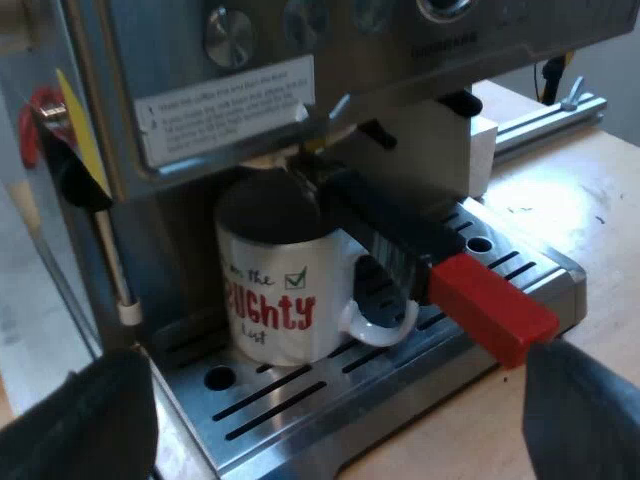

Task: Remove mug from coffee machine

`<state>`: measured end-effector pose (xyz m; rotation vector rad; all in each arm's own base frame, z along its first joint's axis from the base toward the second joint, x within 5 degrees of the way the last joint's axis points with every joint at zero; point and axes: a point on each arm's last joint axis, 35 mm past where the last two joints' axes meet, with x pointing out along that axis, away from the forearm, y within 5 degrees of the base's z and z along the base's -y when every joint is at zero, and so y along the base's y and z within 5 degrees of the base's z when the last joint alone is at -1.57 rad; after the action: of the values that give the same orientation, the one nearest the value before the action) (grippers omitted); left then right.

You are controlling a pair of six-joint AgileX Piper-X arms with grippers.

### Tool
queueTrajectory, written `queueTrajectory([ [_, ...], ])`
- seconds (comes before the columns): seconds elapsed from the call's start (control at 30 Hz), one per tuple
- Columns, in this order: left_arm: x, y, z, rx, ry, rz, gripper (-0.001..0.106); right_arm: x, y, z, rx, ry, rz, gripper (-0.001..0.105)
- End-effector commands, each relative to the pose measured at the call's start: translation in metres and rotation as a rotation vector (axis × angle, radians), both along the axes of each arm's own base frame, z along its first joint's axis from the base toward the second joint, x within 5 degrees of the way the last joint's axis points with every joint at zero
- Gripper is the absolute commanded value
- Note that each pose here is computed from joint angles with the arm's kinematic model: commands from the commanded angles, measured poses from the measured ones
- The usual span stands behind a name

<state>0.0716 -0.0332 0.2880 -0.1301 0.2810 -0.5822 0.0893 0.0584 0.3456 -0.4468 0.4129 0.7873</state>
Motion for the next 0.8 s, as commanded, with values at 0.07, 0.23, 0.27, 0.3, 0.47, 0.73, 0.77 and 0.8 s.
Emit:
queueTrajectory([
  [0.07,0.005,-0.003,-0.011,-0.004,-0.019,-0.023,0.076,0.007,0.014,-0.003,0.019,-0.043,0.082,0.062],
  [0.23,0.009,-0.004,-0.028,0.006,0.015,-0.023,0.076,0.015,0.031,-0.015,0.028,-0.102,0.119,0.062],
  [0.27,0.01,-0.004,-0.033,0.01,0.028,-0.023,0.076,0.016,0.035,-0.019,0.036,-0.115,0.13,0.062],
  [0.3,0.011,-0.004,-0.037,0.014,0.041,-0.023,0.076,0.017,0.04,-0.023,0.047,-0.123,0.136,0.062],
  [0.47,0.011,-0.005,-0.043,0.019,0.057,-0.023,0.076,0.02,0.051,-0.034,0.048,-0.144,0.148,0.062],
  [0.73,0.013,-0.005,-0.054,0.028,0.087,-0.023,0.076,0.027,0.081,-0.066,0.066,-0.168,0.227,0.062],
  [0.77,0.013,-0.005,-0.056,0.029,0.092,-0.023,0.076,0.027,0.083,-0.068,0.068,-0.17,0.232,0.062],
  [0.8,0.013,-0.005,-0.059,0.032,0.099,-0.023,0.076,0.028,0.085,-0.071,0.067,-0.17,0.233,0.062],
])
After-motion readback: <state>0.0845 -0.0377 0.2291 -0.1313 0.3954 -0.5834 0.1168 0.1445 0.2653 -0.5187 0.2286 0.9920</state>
